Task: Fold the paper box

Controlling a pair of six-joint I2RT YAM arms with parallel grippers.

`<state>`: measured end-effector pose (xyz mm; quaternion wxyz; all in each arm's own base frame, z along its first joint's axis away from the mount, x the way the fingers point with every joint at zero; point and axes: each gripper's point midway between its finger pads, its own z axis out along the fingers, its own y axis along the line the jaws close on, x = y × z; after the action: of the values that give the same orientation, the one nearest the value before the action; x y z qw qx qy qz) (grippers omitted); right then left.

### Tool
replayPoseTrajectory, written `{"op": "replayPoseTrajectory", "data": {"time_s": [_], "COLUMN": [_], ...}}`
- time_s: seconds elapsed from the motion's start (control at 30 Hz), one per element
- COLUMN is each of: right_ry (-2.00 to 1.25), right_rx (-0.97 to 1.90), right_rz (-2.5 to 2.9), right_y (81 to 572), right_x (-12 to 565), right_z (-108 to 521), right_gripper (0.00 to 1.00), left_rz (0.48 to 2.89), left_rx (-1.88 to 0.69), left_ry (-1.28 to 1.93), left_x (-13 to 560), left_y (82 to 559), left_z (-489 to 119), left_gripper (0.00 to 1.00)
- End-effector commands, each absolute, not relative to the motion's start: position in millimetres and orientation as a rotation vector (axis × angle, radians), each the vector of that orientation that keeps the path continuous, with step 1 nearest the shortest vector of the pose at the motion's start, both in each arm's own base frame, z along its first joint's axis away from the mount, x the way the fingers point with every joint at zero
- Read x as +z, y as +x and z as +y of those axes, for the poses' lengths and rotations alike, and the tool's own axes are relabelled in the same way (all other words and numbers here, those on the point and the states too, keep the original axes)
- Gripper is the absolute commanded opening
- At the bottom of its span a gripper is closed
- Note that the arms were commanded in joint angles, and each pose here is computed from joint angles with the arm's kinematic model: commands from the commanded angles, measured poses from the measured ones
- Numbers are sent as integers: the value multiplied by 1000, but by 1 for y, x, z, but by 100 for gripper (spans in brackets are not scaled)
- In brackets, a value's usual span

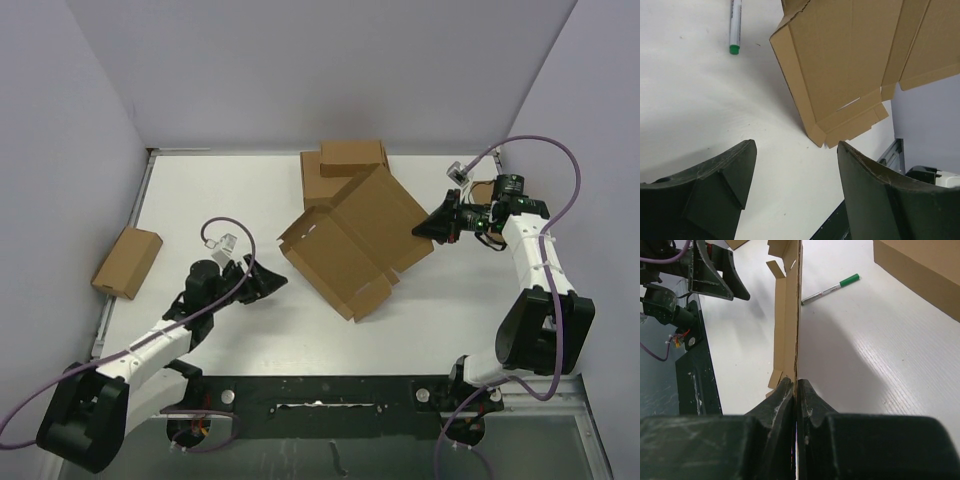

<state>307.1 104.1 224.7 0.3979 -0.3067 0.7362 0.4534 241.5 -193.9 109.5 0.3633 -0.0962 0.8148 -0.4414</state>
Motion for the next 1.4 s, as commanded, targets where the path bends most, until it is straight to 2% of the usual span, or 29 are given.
{"op": "replayPoseTrajectory", "data": {"time_s": [0.0, 0.33, 1.37], "right_ry": [-816, -801, -786], "right_rx": [1178, 1225, 1294], "right_rz": [1767, 1753, 1747], "right_y": [303, 301, 300], "right_x": [245, 247, 244], "right_z": [112, 114, 120], "right_gripper": [0, 0, 0], "left_rz": [1974, 2065, 1999], "left_rx": [-1276, -1156, -1092], "left_ry": [-180, -174, -117], "left_x": [145, 117, 104], "left_y": [254, 273, 317], "left_z": [-223, -241, -255], "left_gripper": [64, 62, 45]}}
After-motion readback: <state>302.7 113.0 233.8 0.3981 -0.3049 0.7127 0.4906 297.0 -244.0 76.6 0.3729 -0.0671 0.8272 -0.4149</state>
